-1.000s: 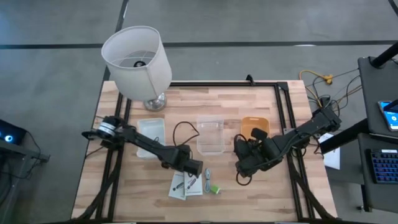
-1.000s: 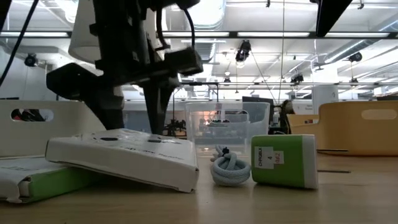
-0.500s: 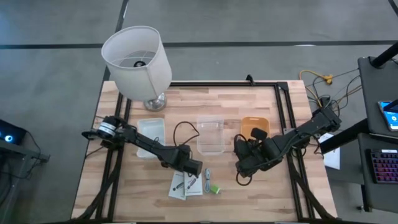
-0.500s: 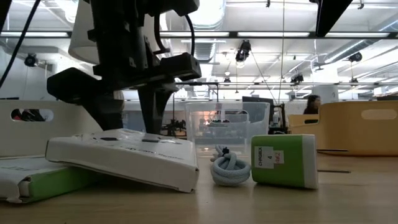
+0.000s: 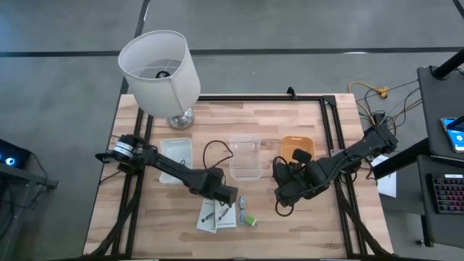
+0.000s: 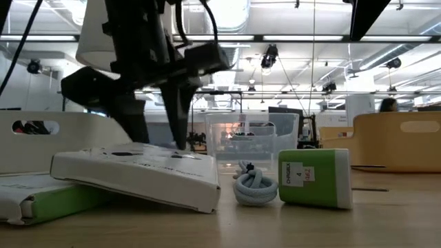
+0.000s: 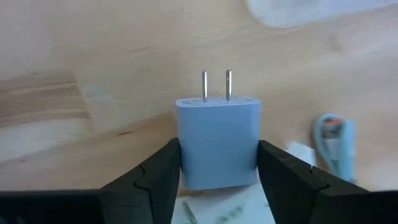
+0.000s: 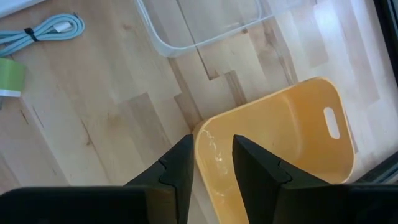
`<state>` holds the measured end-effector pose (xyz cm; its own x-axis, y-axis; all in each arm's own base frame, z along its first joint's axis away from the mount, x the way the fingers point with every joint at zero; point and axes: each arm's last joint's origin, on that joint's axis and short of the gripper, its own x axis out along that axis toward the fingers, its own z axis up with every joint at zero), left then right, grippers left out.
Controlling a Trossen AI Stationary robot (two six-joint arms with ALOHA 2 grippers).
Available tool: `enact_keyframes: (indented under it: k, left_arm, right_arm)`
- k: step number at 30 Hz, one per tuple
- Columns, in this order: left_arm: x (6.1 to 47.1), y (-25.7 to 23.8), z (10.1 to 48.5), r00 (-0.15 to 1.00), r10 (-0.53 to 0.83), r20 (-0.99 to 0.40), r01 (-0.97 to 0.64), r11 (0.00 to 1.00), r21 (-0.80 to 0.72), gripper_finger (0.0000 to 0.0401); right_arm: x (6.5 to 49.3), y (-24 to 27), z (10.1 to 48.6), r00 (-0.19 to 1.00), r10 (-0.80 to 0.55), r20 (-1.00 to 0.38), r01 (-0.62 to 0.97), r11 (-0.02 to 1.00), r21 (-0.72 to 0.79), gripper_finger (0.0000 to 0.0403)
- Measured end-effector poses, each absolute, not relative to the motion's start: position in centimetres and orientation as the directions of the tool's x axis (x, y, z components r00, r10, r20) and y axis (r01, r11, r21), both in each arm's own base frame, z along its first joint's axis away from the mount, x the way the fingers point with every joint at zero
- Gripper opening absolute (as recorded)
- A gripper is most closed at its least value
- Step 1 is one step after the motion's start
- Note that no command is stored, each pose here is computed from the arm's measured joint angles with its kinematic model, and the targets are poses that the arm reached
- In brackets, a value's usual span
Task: Pick and place items into bin
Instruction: Put the light blue charger adapter into the transparent bin
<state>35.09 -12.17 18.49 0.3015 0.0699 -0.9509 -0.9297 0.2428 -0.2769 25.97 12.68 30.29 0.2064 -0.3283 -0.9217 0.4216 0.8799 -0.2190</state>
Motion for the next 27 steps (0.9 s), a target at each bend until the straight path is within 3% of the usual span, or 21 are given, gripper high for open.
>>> enact_keyframes:
  k: [11, 20, 27]
  left_arm:
    - [34.8, -11.5, 24.1, 0.487, 0.205, -0.849, -0.864, 0.255, -0.434, 0.0182]
    - [36.4, -11.0, 29.7, 0.711, 0.309, -0.632, -0.693, 0.461, -0.554, 0.0182]
    - [37.6, -6.7, 30.3, 0.685, 0.392, -0.614, -0.718, 0.505, -0.478, 0.0182]
  right_arm:
    - [25.9, 12.6, 30.7, 0.237, -0.311, -0.92, 0.416, 0.889, -0.193, 0.0093]
    - [23.6, 11.7, 33.7, 0.347, -0.28, -0.895, 0.477, 0.874, -0.089, 0.0085]
    - [21.0, 10.6, 36.4, 0.465, -0.284, -0.839, 0.551, 0.834, 0.023, 0.0086]
